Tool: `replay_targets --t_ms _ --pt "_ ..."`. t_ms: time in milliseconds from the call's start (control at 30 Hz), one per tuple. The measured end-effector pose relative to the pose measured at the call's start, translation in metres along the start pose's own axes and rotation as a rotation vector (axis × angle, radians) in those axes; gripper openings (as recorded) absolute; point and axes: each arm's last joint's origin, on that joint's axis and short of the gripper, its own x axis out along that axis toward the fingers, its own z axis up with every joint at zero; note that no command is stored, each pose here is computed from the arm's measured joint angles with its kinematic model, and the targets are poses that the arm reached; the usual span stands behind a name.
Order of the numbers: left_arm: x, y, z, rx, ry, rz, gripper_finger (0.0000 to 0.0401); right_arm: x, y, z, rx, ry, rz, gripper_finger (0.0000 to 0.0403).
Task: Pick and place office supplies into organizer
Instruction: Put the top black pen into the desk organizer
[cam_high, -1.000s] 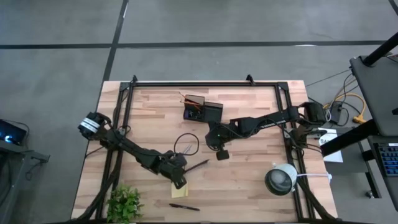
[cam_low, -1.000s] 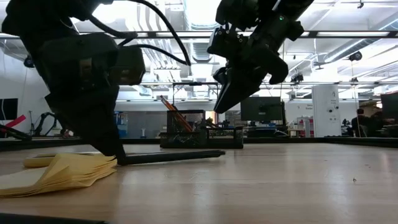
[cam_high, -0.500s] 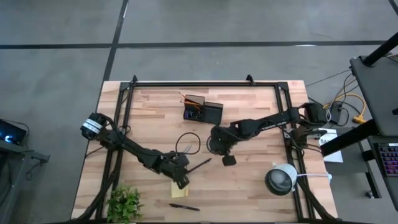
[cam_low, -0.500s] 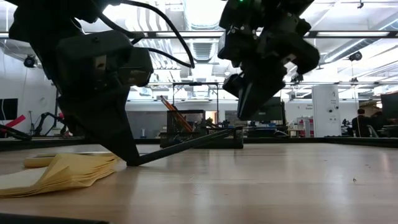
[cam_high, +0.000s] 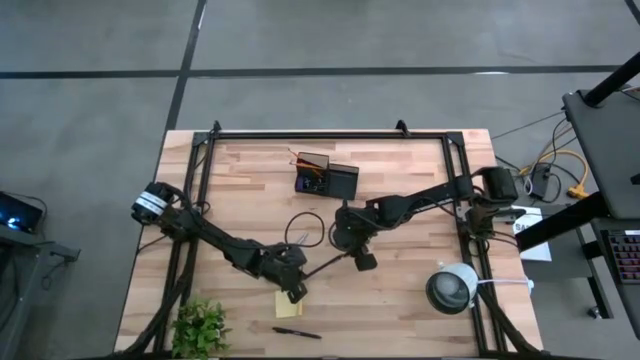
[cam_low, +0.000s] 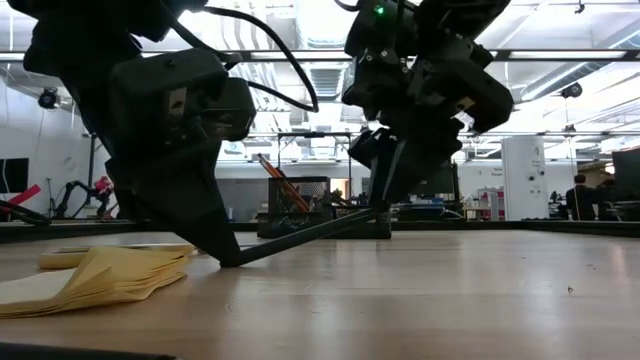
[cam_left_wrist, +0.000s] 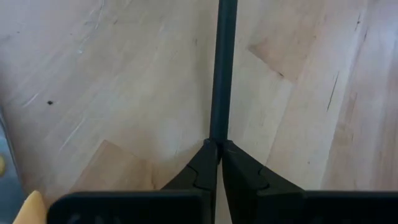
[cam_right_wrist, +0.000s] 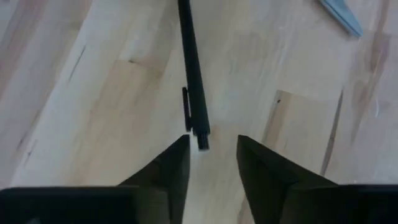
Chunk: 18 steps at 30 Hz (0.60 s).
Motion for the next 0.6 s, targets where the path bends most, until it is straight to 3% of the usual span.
replay_targets --t_ms 167,333,467,600 --pt "0.001 0.003 0.004 -0.008 -0.013 0.008 0.0001 0.007 0.000 0.000 -0.008 0.000 0.003 0.0160" --pt "0.002 0.005 0.007 0.001 -0.021 0.014 0.0001 0.018 0.001 -0.003 -0.016 0.020 0.010 0.0171" --pt "0.002 0.005 0.009 0.004 -0.033 0.013 0.0001 0.019 0.001 -0.002 -0.017 0.003 0.005 0.0155" --pt "0.002 0.005 0.011 0.002 -0.046 0.010 0.0001 0.018 -0.001 0.000 -0.014 -0.017 -0.015 0.0108"
